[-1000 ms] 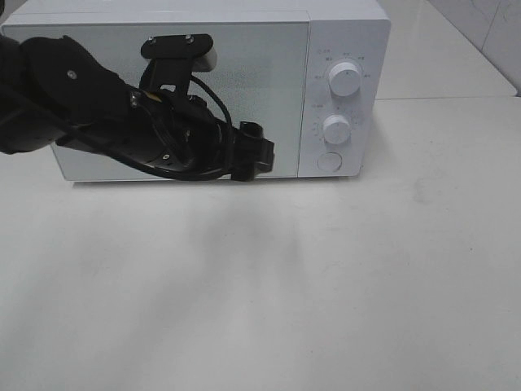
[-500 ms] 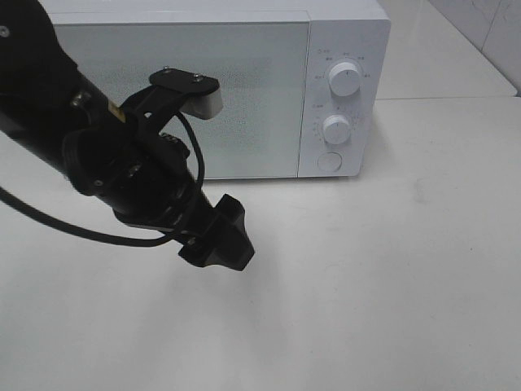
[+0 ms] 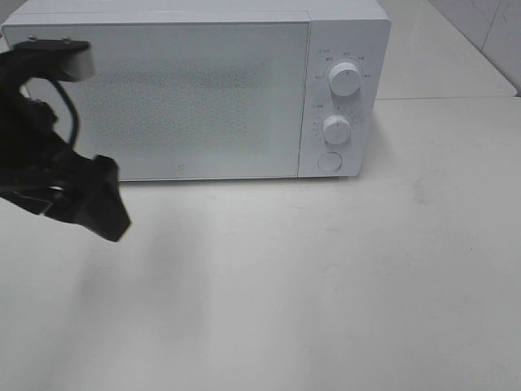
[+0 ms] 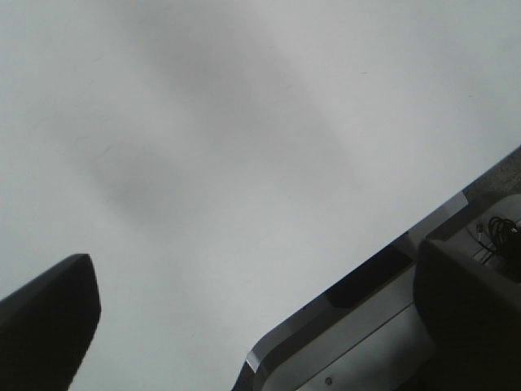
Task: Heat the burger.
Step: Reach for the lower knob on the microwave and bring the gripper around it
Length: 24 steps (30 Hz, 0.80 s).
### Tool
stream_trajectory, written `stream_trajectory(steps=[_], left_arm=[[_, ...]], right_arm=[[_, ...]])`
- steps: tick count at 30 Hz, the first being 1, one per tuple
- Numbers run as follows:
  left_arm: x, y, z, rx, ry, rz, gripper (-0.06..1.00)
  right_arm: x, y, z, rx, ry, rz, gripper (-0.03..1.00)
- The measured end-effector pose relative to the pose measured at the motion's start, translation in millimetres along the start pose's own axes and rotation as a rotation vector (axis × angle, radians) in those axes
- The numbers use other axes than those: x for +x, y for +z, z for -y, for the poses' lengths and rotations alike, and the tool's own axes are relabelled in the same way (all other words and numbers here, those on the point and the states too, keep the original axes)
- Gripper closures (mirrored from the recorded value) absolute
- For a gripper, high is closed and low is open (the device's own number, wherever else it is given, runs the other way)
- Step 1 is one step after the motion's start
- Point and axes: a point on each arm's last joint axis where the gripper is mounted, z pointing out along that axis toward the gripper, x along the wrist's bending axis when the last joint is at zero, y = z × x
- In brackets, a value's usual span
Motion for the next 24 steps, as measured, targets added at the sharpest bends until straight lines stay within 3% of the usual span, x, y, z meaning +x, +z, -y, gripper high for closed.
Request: stream_trajectory(steps=[3,5,6,8,11,13,16,24], left_arm=[[10,-5,2,0.001,-0.033,-0.009,-0.03],[35,-23,13,0.003,-0.126,-0.031,-0.03],[35,-23,13,0.003,-0.126,-0.031,-0.03],[64,-47,30,-0.015,-0.256,-0.063,-0.03],[70,-53,35,-0.025,-0.291,-0.072,-0.03],[83,-74,51,-0.067,-0.402,-0.102,-0.03],[83,-87,62,-0.091,-0.445,-0.120,-0.03],[66,-92,93,-0.121,-0.445,-0.145,-0.03]], right_arm=[[0,0,0,0.000,0.000,0.000,0.21],[0,0,0,0.000,0.000,0.000,0.21],[0,0,0,0.000,0.000,0.000,0.21],[0,0,0,0.000,0.000,0.000,0.21],[0,0,0,0.000,0.000,0.000,0.21],[0,0,0,0.000,0.000,0.000,0.21],[0,0,0,0.000,0.000,0.000,0.21],[0,0,0,0.000,0.000,0.000,0.21]])
